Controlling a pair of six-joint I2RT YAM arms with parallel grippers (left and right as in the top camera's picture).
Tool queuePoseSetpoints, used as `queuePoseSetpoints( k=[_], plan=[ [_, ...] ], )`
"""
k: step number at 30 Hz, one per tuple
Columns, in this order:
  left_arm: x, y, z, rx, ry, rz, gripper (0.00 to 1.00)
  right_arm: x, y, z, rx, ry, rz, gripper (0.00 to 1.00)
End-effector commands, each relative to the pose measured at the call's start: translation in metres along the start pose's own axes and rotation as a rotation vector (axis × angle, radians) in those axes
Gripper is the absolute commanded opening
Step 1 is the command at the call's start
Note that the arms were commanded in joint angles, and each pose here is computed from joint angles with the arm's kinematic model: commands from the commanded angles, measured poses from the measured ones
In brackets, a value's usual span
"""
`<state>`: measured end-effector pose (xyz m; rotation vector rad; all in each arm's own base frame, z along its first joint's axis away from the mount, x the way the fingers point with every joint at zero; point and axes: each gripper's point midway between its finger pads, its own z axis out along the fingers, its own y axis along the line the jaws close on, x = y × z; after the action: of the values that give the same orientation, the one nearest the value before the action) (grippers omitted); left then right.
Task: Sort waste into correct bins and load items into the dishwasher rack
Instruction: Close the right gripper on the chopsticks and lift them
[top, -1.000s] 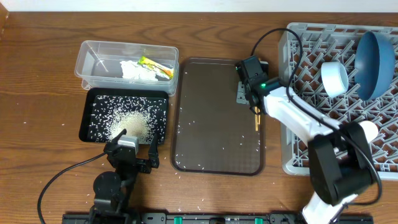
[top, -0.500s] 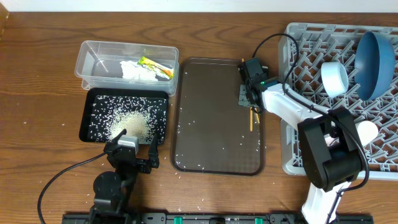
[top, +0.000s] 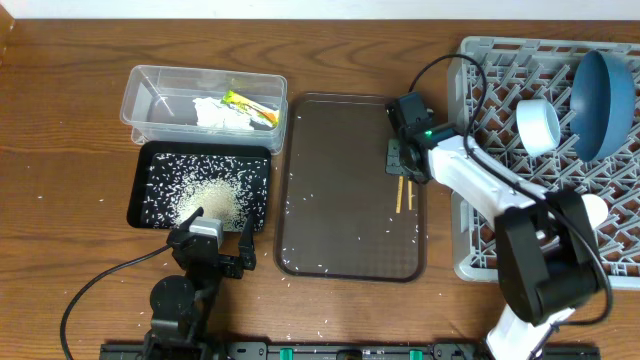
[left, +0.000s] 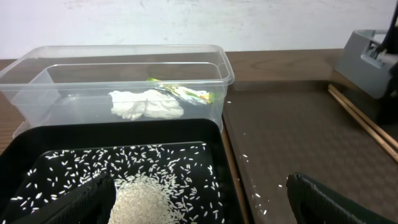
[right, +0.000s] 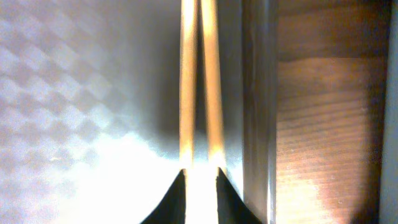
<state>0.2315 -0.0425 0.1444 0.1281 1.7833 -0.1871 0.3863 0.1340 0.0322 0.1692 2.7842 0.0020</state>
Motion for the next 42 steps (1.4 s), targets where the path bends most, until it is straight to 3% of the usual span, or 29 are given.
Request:
queuePoseSetpoints(
  k=[1, 7, 9, 10, 15, 20, 22, 28, 36, 42],
  plan=[
    [0.012, 0.003, 0.003, -0.015, 0.024, 0.001, 0.91, -0.003, 0.004, -0.015, -0.019, -0.023, -0.012, 0.01],
    [0.012, 0.003, 0.003, -0.015, 0.024, 0.001, 0.91, 0.002, 0.006, -0.016, -0.011, -0.012, -0.032, 0.01],
    [0.012, 0.003, 0.003, -0.015, 0.024, 0.001, 0.90, -0.003, 0.007, -0.015, -0.018, -0.033, -0.025, 0.25],
    [0.012, 0.003, 0.003, -0.015, 0.024, 0.001, 0.91, -0.006, 0.006, -0.015, -0.021, -0.040, -0.021, 0.31],
    [0.012, 0.003, 0.003, -0.015, 0.024, 0.001, 0.90, -0.003, 0.011, -0.007, -0.025, -0.033, -0.024, 0.27],
    [0.012, 0.003, 0.003, -0.015, 0.024, 0.001, 0.91, 0.012, 0.013, 0.020, 0.010, 0.018, -0.025, 0.37],
    [0.012, 0.003, 0.003, -0.015, 0.024, 0.001, 0.90, 0.019, 0.011, 0.035, 0.026, 0.043, -0.007, 0.33],
    [0.012, 0.003, 0.003, -0.015, 0.024, 0.001, 0.91, 0.027, 0.016, 0.048, 0.011, 0.071, -0.007, 0.01],
    [0.012, 0.003, 0.003, -0.015, 0.024, 0.001, 0.90, -0.012, 0.019, -0.029, -0.068, -0.083, -0.080, 0.01],
    [0.012, 0.003, 0.003, -0.015, 0.024, 0.001, 0.90, -0.057, -0.019, -0.111, -0.013, -0.313, -0.171, 0.01]
  ],
)
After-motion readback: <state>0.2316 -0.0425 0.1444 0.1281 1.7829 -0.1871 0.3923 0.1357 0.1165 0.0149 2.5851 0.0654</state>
